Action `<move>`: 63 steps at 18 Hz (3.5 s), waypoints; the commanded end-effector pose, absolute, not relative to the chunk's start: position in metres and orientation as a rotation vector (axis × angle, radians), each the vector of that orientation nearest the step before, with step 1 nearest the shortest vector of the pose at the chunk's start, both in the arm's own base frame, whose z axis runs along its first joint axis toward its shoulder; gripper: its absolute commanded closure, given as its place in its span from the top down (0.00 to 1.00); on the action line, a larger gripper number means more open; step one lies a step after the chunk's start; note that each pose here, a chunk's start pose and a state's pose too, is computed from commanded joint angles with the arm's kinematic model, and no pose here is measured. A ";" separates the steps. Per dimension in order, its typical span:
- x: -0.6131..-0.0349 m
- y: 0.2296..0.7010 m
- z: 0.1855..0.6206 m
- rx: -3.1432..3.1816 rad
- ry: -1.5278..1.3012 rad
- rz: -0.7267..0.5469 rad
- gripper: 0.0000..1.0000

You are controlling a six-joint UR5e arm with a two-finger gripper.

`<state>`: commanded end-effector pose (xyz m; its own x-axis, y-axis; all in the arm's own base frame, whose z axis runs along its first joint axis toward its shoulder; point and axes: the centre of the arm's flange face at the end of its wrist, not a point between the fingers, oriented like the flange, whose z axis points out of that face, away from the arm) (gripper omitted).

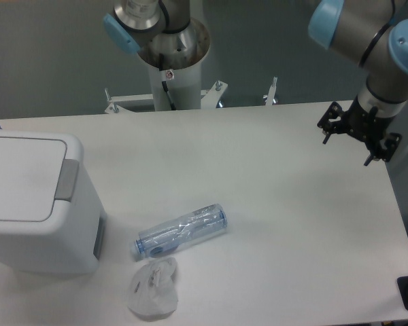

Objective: Open the trash can

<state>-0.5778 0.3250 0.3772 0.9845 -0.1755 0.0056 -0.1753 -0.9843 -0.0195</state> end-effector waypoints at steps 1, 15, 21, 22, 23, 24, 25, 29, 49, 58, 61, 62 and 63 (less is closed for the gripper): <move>-0.576 0.327 0.378 -3.120 0.285 -0.006 1.00; -0.542 0.376 0.410 -2.817 -0.343 -0.083 1.00; -0.481 0.457 0.438 -2.718 -0.414 -0.104 1.00; -0.471 0.471 0.442 -2.700 -0.418 -0.089 1.00; -0.458 0.485 0.445 -2.683 -0.432 -0.086 1.00; -0.446 0.497 0.448 -2.671 -0.439 -0.090 1.00; -0.439 0.504 0.450 -2.663 -0.439 -0.091 1.00; -0.408 0.534 0.466 -2.564 -0.437 -0.162 1.00; -0.237 0.556 0.492 -2.534 -0.427 -0.367 1.00; -0.231 0.556 0.476 -2.520 -0.406 -0.353 1.00; -0.231 0.557 0.471 -2.523 -0.406 -0.351 1.00; -0.231 0.557 0.470 -2.524 -0.407 -0.352 1.00; -0.230 0.557 0.470 -2.525 -0.405 -0.353 1.00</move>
<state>-0.2302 0.5569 0.4698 0.9200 0.2108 0.3304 0.3561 -0.8016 -0.4802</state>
